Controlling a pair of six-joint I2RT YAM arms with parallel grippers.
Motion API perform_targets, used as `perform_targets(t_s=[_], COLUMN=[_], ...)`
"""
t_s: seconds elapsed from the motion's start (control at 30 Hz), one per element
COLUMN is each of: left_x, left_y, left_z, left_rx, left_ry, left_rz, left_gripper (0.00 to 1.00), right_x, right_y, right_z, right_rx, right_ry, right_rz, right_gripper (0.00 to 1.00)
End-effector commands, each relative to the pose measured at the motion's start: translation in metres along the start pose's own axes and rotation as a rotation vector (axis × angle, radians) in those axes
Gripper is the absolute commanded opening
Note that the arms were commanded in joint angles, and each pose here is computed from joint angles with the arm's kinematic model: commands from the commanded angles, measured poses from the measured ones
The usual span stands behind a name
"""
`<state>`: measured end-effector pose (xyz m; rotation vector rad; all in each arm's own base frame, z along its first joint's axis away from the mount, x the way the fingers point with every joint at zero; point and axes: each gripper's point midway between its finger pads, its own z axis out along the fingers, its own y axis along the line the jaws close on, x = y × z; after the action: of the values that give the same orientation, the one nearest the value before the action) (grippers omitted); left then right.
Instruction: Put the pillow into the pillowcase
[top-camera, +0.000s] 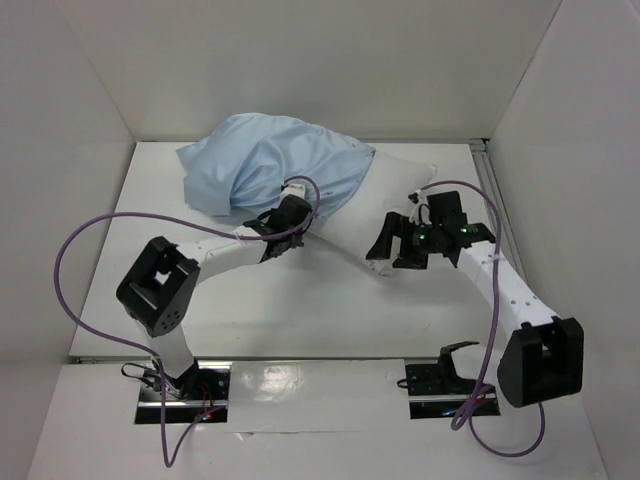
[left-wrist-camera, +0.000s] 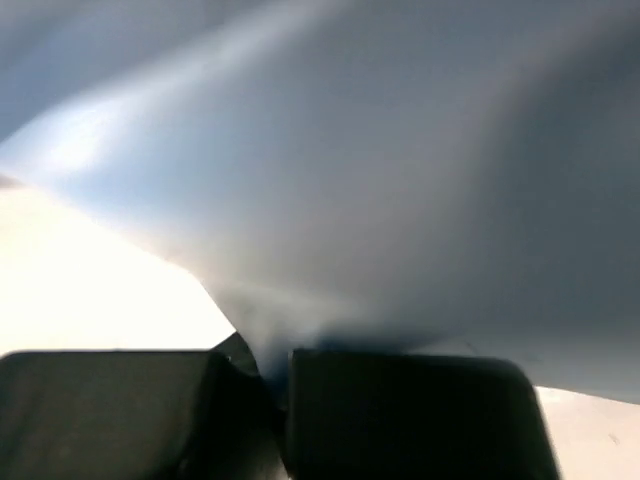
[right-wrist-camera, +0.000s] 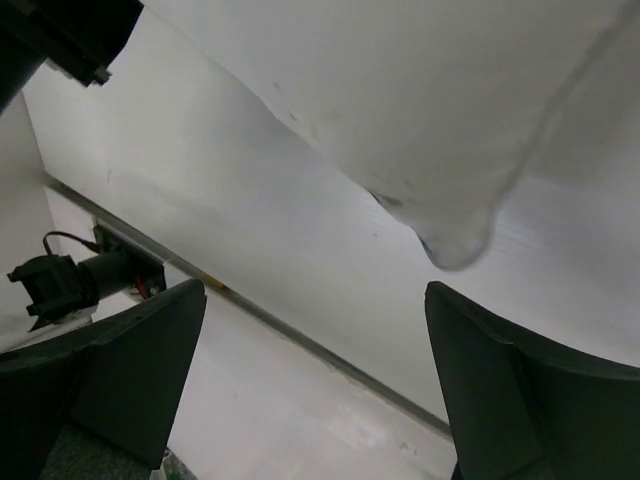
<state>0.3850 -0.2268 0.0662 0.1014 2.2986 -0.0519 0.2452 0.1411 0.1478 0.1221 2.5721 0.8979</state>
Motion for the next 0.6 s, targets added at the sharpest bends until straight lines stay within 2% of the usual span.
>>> perform_targets(t_s=[0.0, 0.1, 0.13, 0.17, 0.23, 0.27, 0.33, 0.37, 0.4, 0.43, 0.5, 0.53, 0.57], left_x=[-0.028, -0.039, -0.055, -0.06, -0.076, -0.084, -0.101, -0.109, -0.113, -0.114, -0.119, -0.113, -0.118], left_y=[-0.003, -0.011, -0.016, -0.02, -0.022, -0.025, -0.041, -0.043, -0.043, -0.042, -0.041, -0.04, -0.037], left_z=[-0.035, -0.052, -0.061, -0.065, -0.077, -0.083, -0.101, -0.105, -0.108, -0.111, -0.111, -0.106, -0.107], left_rx=[0.077, 0.139, 0.169, 0.187, 0.201, 0.221, 0.306, 0.312, 0.312, 0.308, 0.295, 0.287, 0.283], left_ry=[-0.049, -0.047, -0.074, -0.076, -0.091, -0.101, -0.131, -0.148, -0.148, -0.14, -0.145, -0.126, -0.135], left_rz=[-0.031, -0.013, -0.015, -0.004, 0.012, 0.008, 0.028, 0.023, 0.023, 0.035, 0.033, 0.049, 0.041], left_gripper=[0.0, 0.0, 0.0, 0.0, 0.0, 0.0, 0.0, 0.0, 0.0, 0.0, 0.0, 0.0, 0.0], right_x=[-0.041, -0.067, -0.077, -0.092, -0.103, -0.115, -0.104, -0.116, -0.114, -0.111, -0.113, -0.112, -0.115], right_y=[0.021, 0.027, 0.029, 0.027, 0.039, 0.048, 0.059, 0.063, 0.068, 0.062, 0.055, 0.047, 0.043], right_z=[0.031, 0.063, 0.069, 0.077, 0.085, 0.082, 0.092, 0.086, 0.077, 0.065, 0.025, 0.011, -0.006], right_rx=[-0.062, -0.06, -0.047, -0.006, 0.001, -0.007, -0.014, 0.029, 0.059, 0.105, 0.172, 0.207, 0.231], right_ry=[-0.144, -0.201, -0.228, -0.27, -0.29, -0.304, -0.24, -0.275, -0.291, -0.297, -0.409, -0.436, -0.475], right_rz=[-0.079, -0.11, -0.123, -0.121, -0.146, -0.152, -0.203, -0.219, -0.227, -0.229, -0.227, -0.203, -0.177], right_gripper=[0.96, 0.75, 0.63, 0.32, 0.06, 0.0, 0.0, 0.0, 0.1, 0.29, 0.75, 0.91, 0.95])
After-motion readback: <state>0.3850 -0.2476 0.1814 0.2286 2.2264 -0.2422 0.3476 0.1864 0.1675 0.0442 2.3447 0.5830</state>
